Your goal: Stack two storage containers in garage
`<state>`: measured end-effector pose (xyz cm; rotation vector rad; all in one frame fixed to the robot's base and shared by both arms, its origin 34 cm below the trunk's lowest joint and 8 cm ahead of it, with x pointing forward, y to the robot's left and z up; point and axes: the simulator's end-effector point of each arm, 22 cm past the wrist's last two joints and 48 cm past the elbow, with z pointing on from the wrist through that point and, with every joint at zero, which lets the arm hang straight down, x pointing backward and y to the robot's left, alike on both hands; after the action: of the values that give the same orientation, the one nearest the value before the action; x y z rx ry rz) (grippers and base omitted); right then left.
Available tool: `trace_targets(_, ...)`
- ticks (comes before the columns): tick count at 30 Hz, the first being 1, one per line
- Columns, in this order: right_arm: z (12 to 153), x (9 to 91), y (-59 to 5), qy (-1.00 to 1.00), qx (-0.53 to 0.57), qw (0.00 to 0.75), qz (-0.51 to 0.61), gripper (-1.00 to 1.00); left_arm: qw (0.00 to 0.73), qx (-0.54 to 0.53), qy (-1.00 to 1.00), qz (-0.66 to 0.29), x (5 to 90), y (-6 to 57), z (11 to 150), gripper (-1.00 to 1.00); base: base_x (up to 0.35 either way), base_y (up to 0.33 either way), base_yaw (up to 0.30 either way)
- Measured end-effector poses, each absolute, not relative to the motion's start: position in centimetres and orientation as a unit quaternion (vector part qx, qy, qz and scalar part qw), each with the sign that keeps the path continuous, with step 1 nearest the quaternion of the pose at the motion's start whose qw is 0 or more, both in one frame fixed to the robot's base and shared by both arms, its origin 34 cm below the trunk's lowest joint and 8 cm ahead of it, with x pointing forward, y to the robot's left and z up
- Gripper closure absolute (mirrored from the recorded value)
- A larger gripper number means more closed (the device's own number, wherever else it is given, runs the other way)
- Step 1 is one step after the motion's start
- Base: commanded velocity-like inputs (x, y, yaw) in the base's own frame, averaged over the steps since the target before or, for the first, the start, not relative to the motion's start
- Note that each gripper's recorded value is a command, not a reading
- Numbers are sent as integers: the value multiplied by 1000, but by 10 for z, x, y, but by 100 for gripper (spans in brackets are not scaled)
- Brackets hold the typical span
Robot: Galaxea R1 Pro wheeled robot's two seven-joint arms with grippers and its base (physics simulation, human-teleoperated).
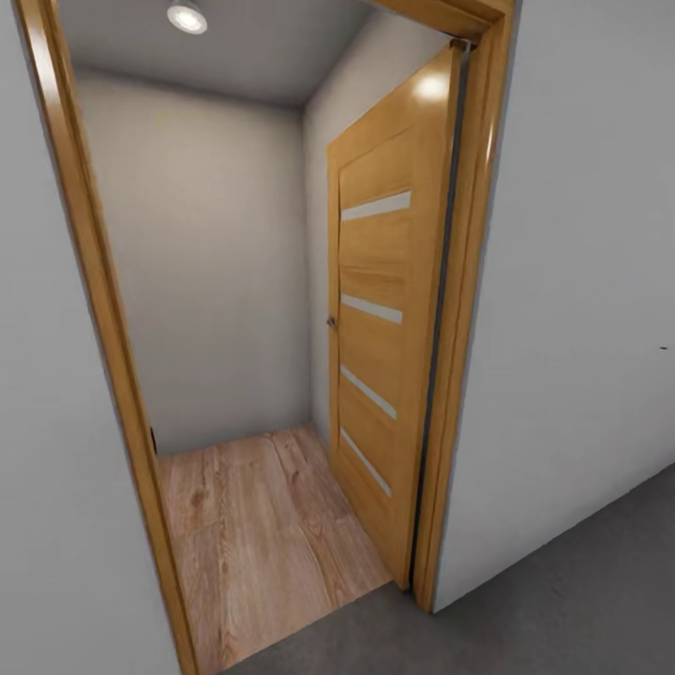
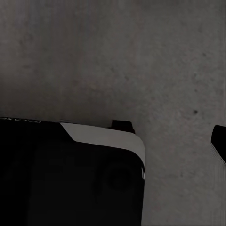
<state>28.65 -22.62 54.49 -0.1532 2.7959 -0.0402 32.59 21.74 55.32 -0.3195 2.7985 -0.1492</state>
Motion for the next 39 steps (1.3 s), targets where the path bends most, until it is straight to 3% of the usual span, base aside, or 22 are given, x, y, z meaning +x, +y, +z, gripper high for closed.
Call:
trace_targets(9, 545, 287, -227, 984, -52, 170, -15, -100, 160, -112, 979, -53, 326, 217, 553, -100, 323, -14, 0)
trace_targets(26, 545, 288, -228, 984, -51, 172, -15, -100, 160, -110, 980, -53, 326, 217, 553, -100, 300, -187, 2)
trace_targets(39, 545, 289, -232, 983, -57, 174, -17, -100, 160, -110, 980, -53, 326, 217, 553, -100, 295, -207, 233)
